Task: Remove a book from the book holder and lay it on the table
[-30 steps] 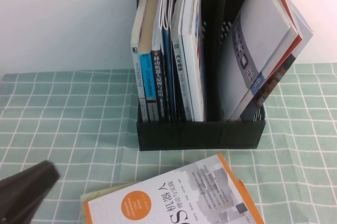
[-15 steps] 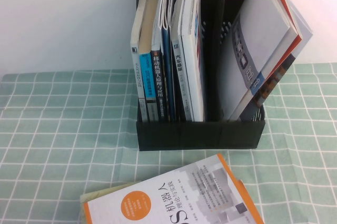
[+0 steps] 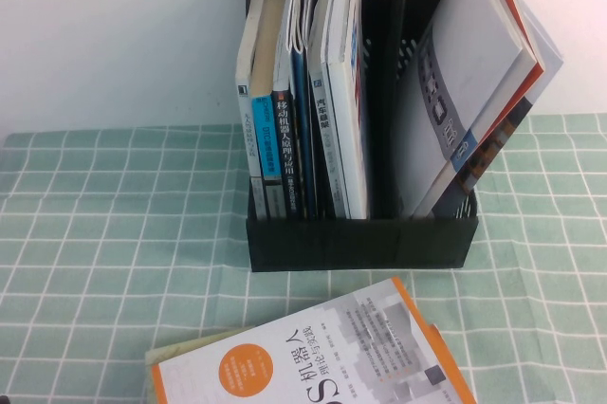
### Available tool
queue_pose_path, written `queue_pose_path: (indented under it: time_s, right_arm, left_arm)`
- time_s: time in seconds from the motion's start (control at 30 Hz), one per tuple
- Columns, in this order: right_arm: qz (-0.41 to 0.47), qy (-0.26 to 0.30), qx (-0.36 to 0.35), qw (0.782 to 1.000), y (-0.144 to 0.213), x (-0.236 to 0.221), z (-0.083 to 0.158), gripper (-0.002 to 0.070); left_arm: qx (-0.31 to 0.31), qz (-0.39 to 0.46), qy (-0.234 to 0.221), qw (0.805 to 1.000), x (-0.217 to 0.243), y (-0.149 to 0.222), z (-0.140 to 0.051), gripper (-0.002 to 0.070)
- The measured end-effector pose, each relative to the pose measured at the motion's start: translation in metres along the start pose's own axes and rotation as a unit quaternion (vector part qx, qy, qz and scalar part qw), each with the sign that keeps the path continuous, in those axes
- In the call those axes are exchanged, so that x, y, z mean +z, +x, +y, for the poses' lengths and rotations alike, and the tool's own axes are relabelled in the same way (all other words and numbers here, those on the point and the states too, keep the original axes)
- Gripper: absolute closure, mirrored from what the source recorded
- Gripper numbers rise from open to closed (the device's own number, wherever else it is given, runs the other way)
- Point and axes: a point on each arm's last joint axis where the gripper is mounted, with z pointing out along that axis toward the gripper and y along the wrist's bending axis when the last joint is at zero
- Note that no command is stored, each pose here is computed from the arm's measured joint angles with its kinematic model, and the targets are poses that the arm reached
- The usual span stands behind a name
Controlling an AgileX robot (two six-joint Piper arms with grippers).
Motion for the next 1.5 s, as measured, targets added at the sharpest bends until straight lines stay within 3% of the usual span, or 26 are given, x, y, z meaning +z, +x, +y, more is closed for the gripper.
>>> queue_pose_path:
  time_s: [0.23,1.5]
  right_arm:
    - [0.0,0.0,0.0,1.0,0.0,0.0,0.0,0.0678]
    - [0.0,0.0,0.0,1.0,0.0,0.0,0.0,0.0678]
  left_arm:
    - [0.059,0.002,0.027,0.998,-0.0002,0.0007,-0.0044,0.0678]
    - [0.051,0.002,0.028,0.998,-0.0002,0.0006,-0.0047,0.0677]
